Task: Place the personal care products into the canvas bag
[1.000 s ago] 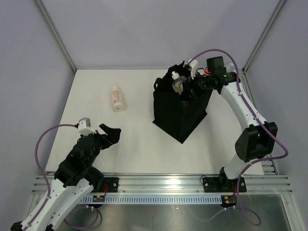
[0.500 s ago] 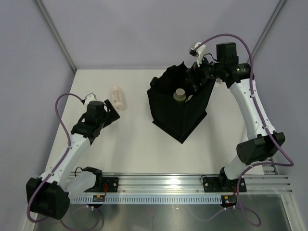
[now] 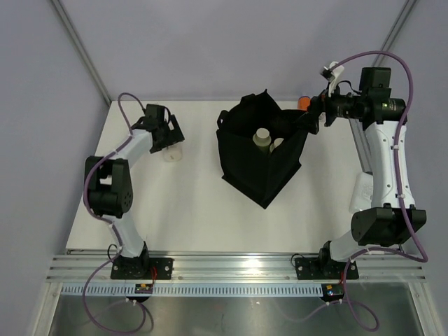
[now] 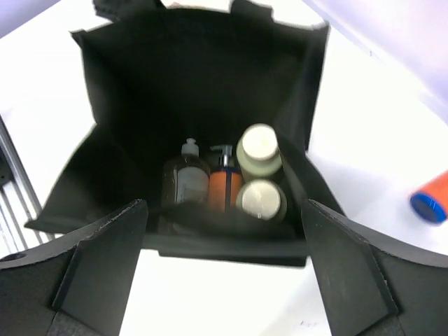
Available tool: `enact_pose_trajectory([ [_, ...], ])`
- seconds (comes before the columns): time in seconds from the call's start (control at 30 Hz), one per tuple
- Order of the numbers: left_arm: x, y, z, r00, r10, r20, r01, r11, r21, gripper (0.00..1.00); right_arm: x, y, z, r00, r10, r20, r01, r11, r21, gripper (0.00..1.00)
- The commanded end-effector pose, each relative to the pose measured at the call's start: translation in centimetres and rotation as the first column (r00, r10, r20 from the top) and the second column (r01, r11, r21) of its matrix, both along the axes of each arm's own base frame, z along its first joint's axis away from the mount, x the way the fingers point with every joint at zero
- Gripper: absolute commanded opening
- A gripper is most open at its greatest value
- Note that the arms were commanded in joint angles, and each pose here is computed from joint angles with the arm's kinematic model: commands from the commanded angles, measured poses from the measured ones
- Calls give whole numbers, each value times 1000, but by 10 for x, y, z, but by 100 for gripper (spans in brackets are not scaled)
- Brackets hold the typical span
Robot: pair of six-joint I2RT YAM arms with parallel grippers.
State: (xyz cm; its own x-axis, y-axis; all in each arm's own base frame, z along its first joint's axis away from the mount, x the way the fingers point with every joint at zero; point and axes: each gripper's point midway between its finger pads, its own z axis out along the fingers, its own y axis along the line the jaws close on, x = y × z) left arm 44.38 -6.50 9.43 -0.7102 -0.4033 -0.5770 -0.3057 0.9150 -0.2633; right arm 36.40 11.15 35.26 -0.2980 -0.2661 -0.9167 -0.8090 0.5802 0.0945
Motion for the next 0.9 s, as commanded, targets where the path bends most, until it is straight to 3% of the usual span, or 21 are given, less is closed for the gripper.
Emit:
enact_pose_trajectory([
  [0.0, 37, -3, -7, 998, -56, -2, 56, 998, 36, 95, -19, -6, 7, 1000, 21, -7, -21, 998, 65, 100],
  [0.17, 56, 5, -38, 992, -12, -122, 23, 995, 93, 85, -32, -8, -15, 996, 37, -81, -28, 994, 108, 100],
  [0.4, 40, 0, -73, 973, -34, -226, 55, 994, 91, 80, -39, -10, -27, 988, 37, -148, -12, 986, 167, 100],
  [0.47, 38, -9, -72, 972, -78, -223, 98, 992, 82, 65, -39, -11, -26, 987, 40, -158, -11, 983, 183, 100],
  [0.5, 36, -11, -72, 970, -93, -225, 111, 992, 68, 52, -39, -12, -25, 986, 39, -159, -8, 982, 189, 99],
  [0.53, 34, -14, -71, 970, -98, -221, 113, 992, 53, 33, -39, -12, -25, 985, 43, -167, -9, 980, 198, 99],
  [0.57, 34, -15, -59, 976, -101, -194, 111, 993, 43, 2, -40, -13, -25, 985, 41, -169, -6, 980, 201, 99],
  [0.73, 15, -43, -22, 982, -173, -75, 161, 976, -145, 0, -44, -22, -22, 978, 38, -203, 16, 965, 260, 99],
  [0.8, 14, -60, 27, 976, -196, 93, 215, 936, -280, 0, -45, -24, -23, 975, 38, -221, 27, 959, 282, 99],
  [0.83, -4, -60, 17, 986, -154, 67, 168, 914, -368, 0, -46, -27, -23, 973, 39, -227, 31, 954, 299, 99],
  [0.87, -2, -69, 39, 972, -163, 168, 221, 872, -437, 0, -46, -27, -23, 970, 39, -239, 38, 950, 311, 99],
])
